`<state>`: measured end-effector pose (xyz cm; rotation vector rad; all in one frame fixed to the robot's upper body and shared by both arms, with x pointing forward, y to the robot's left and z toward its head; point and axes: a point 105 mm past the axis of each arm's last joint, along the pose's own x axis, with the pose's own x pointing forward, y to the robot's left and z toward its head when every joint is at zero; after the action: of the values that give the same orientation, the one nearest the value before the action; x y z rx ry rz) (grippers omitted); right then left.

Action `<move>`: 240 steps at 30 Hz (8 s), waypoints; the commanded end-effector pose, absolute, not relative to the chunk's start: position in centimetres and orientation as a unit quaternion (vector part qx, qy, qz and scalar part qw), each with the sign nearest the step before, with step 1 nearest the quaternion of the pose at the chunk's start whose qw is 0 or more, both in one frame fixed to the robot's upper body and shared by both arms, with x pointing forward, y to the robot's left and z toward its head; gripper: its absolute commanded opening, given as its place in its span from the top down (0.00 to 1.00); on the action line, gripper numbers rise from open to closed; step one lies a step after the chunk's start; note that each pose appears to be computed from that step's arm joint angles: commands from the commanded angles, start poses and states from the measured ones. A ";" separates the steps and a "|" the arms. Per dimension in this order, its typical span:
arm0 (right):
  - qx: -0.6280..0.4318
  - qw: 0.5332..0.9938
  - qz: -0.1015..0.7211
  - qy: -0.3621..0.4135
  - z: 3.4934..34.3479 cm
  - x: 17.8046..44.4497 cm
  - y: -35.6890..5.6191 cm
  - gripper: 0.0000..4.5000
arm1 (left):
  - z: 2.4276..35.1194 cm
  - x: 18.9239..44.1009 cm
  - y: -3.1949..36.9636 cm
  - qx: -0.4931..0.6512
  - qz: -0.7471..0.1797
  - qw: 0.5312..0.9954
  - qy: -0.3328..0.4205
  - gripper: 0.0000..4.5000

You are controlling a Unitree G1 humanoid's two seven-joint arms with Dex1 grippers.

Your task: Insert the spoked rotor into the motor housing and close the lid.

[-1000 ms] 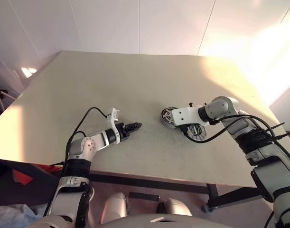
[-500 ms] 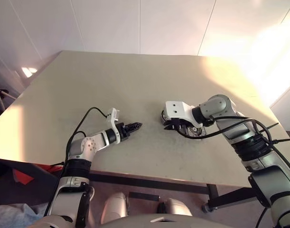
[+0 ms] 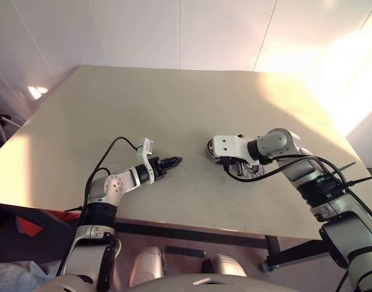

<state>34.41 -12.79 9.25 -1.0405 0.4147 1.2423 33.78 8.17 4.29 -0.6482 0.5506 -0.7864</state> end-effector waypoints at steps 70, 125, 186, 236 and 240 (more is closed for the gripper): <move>-0.454 0.624 0.620 0.141 12.5 30.9 -10.9 0.98 | 2.8 33.3 9.0 -0.299 -0.347 0.843 0.283 0.53; 0.381 0.789 0.302 0.375 6.7 21.9 -21.9 0.52 | 2.1 33.0 8.0 -0.295 -0.373 0.823 0.311 0.53; 0.308 0.810 0.356 0.350 8.4 21.2 -19.9 0.52 | 1.9 32.8 7.7 -0.287 -0.375 0.822 0.319 0.53; 0.269 0.865 0.370 0.206 13.0 28.7 -16.5 0.52 | 1.6 33.0 8.1 -0.268 -0.373 0.827 0.325 0.53; 0.246 0.852 0.412 0.209 13.6 28.3 -13.9 0.52 | 1.5 33.0 8.0 -0.267 -0.373 0.826 0.326 0.53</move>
<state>28.76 -15.43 12.82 0.5382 0.4538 0.7993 33.26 6.96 3.62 -0.6034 0.6182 -0.8653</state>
